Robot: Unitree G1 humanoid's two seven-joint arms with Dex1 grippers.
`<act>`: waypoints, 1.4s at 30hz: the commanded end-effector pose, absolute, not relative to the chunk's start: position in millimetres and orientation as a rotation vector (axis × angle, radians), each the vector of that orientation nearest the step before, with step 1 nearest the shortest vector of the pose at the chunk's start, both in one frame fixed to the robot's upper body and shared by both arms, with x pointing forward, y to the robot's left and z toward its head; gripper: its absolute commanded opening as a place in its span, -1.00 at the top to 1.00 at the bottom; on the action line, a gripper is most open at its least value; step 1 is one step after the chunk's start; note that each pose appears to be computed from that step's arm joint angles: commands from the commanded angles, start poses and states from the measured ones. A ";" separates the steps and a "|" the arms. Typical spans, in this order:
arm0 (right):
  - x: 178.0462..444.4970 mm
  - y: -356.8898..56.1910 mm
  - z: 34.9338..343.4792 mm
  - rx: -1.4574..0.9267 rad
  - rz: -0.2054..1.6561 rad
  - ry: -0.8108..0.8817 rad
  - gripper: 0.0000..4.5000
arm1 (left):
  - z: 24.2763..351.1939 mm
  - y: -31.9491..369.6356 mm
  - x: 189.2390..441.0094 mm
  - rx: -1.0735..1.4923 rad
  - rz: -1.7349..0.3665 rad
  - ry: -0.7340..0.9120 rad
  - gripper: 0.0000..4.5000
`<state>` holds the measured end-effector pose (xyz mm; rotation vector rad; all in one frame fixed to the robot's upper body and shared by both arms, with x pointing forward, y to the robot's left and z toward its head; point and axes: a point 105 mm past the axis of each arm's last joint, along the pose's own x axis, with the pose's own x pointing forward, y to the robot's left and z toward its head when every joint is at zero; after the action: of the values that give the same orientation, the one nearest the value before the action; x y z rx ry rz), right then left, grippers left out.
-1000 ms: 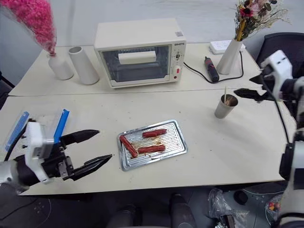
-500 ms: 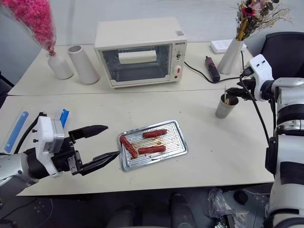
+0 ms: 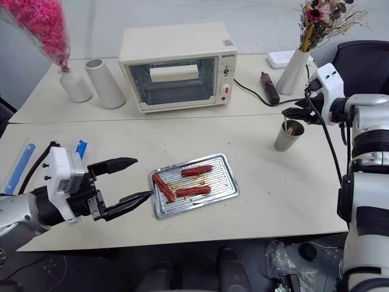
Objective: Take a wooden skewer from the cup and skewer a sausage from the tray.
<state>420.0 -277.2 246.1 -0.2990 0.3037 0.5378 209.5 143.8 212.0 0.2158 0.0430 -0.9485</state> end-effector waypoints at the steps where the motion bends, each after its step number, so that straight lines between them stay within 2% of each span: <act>1: 419.7 -270.8 258.1 -0.307 0.561 0.254 -0.31 | 217.8 141.4 209.2 0.250 -0.957 0.009 -1.00; 5: 422.7 -267.4 249.8 -0.299 0.556 0.271 -0.31 | 219.0 140.7 210.4 0.256 -0.962 0.004 -1.00; 8: 424.6 -265.3 243.8 -0.292 0.550 0.288 -0.07 | 219.4 140.0 210.6 0.260 -0.966 0.002 -1.00; 15: 424.6 -269.6 240.6 -0.298 0.521 0.310 0.96 | 221.0 140.9 211.5 0.266 -0.962 -0.004 -1.00; 25: 422.5 -269.3 242.2 -0.293 0.525 0.316 0.96 | 221.4 141.9 215.0 0.268 -0.956 -0.011 -1.00; 30: 421.1 -268.6 259.4 -0.293 0.522 0.283 0.96 | 223.6 139.3 217.4 0.265 -0.966 -0.028 -1.00; 35: 413.9 -267.7 310.0 -0.252 0.509 0.183 0.96 | 229.3 122.8 228.5 0.247 -1.017 -0.094 -1.00; 42: 400.3 -261.8 353.9 -0.198 0.519 0.101 0.96 | 233.7 107.3 245.6 0.248 -1.064 -0.158 -1.00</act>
<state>409.5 -263.1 323.9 -0.2086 0.1860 0.5117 244.9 110.1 227.6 0.2246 -0.1122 -1.0581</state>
